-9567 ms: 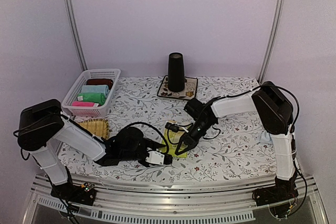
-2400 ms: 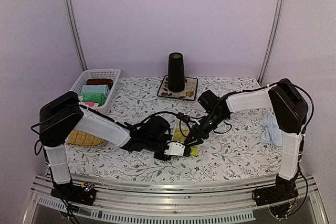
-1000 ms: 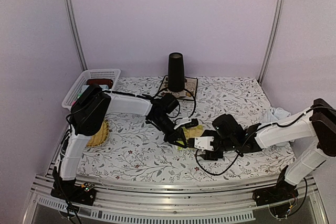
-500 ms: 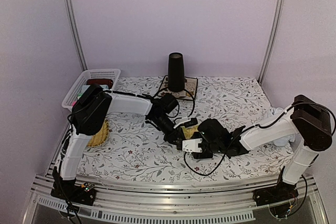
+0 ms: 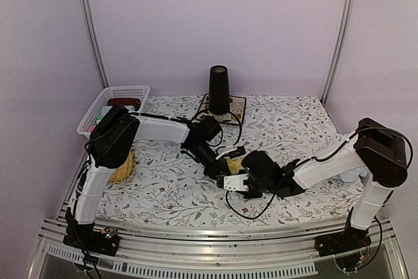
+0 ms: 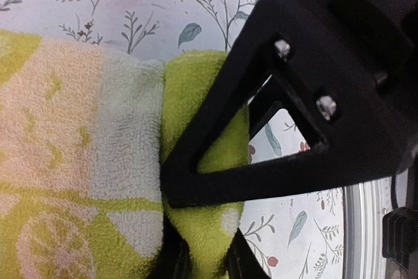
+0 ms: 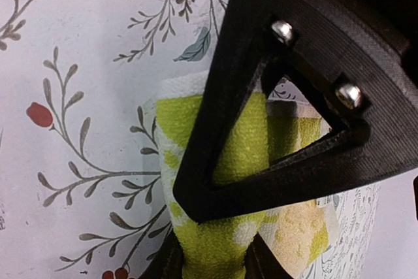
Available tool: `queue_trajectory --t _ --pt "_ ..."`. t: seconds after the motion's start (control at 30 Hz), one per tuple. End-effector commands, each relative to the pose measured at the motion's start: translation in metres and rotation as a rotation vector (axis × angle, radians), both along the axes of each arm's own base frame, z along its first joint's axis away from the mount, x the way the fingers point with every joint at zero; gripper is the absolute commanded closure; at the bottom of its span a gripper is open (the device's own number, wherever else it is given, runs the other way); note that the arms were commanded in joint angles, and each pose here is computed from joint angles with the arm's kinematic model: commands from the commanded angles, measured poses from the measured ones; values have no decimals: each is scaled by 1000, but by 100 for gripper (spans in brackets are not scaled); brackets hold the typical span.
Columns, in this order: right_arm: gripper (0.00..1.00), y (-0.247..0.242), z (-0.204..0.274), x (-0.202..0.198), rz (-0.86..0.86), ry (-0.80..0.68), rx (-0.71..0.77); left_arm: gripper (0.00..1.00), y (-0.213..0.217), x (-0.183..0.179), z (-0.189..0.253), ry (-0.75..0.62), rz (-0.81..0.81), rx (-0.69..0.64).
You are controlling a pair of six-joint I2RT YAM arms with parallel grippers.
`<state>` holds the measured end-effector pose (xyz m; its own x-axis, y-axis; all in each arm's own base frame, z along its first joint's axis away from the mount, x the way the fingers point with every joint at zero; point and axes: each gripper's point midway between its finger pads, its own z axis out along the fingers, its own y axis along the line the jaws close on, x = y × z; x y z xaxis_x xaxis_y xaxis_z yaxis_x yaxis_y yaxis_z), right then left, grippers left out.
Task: Roll the towels
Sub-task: Roll the towel at the center of the board.
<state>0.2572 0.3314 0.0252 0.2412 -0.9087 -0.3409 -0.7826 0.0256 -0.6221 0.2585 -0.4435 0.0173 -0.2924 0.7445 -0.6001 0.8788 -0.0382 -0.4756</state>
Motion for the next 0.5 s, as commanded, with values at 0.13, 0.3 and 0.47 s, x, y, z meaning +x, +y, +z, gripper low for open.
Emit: queue_trajectory --t 0.13,0.3,0.47 --pt "86 -8 -17 -11 -27 71 -38 66 29 3 -28 2 42 120" --pt "91 -10 -16 -18 -28 130 -21 39 38 10 -10 -86 63 129" --pt "91 -4 -10 -22 -25 253 46 23 53 22 23 -240 110 99"
